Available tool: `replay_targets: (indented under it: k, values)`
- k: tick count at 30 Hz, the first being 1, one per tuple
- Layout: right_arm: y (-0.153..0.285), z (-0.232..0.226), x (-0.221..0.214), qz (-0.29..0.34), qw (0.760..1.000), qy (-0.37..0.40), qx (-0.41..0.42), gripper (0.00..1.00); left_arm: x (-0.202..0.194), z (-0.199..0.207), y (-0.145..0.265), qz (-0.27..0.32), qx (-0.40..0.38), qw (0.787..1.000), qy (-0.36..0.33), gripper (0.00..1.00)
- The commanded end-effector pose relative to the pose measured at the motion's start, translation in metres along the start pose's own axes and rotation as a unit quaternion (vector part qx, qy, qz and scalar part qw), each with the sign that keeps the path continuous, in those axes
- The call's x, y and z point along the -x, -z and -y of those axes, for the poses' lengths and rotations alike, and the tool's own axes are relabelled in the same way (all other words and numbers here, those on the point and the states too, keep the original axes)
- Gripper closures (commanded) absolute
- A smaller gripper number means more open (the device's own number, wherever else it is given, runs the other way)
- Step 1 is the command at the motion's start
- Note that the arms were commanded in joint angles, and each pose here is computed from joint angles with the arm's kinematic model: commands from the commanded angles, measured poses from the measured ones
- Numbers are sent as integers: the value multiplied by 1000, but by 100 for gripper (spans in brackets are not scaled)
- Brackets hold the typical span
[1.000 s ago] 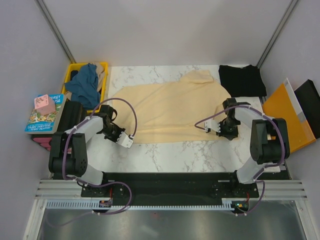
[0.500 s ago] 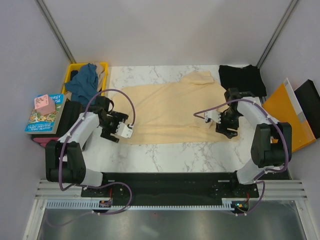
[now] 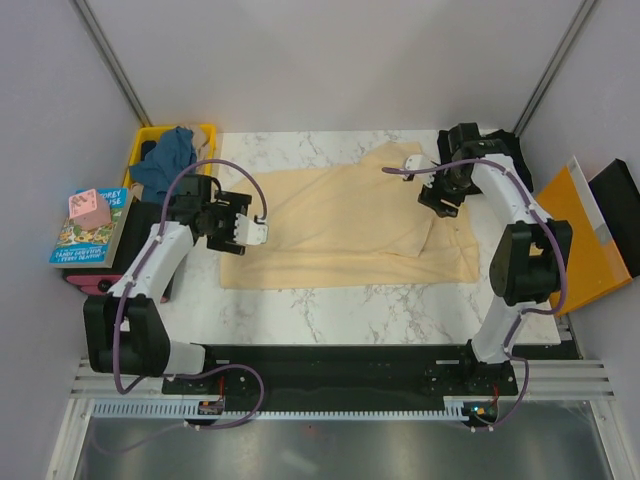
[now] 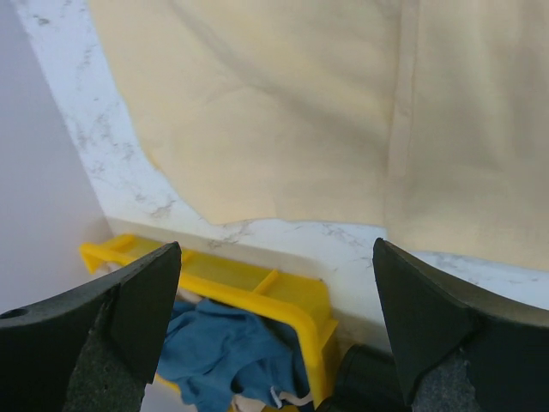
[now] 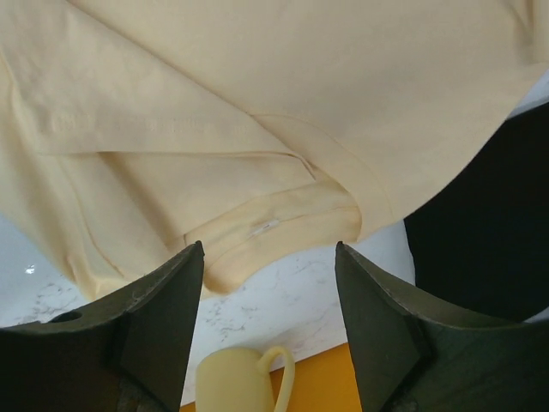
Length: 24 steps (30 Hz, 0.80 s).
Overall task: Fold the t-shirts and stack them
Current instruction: Fold the tshirt
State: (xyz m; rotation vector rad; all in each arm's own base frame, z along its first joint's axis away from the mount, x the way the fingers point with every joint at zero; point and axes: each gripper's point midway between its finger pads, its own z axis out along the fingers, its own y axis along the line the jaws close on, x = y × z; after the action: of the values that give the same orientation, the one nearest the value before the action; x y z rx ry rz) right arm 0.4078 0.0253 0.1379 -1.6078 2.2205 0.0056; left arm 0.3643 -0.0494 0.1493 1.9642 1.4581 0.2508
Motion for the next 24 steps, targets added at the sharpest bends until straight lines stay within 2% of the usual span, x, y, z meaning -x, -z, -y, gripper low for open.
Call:
replay_targets:
  k: [1, 6, 12, 24]
  values:
    - [-20, -1, 8, 9, 1000, 17, 20, 30, -10, 10, -27, 2, -21, 1000, -11, 0]
    - [-33, -30, 8, -14, 995, 82, 48, 30, -18, 7, -45, -2, -15, 1000, -13, 0]
    - [-26, -74, 10, -25, 981, 172, 84, 29, -28, 18, -61, -13, -34, 999, -21, 0]
    - [-32, -114, 23, -19, 969, 210, 125, 30, -27, 19, -69, -10, -40, 999, -25, 0]
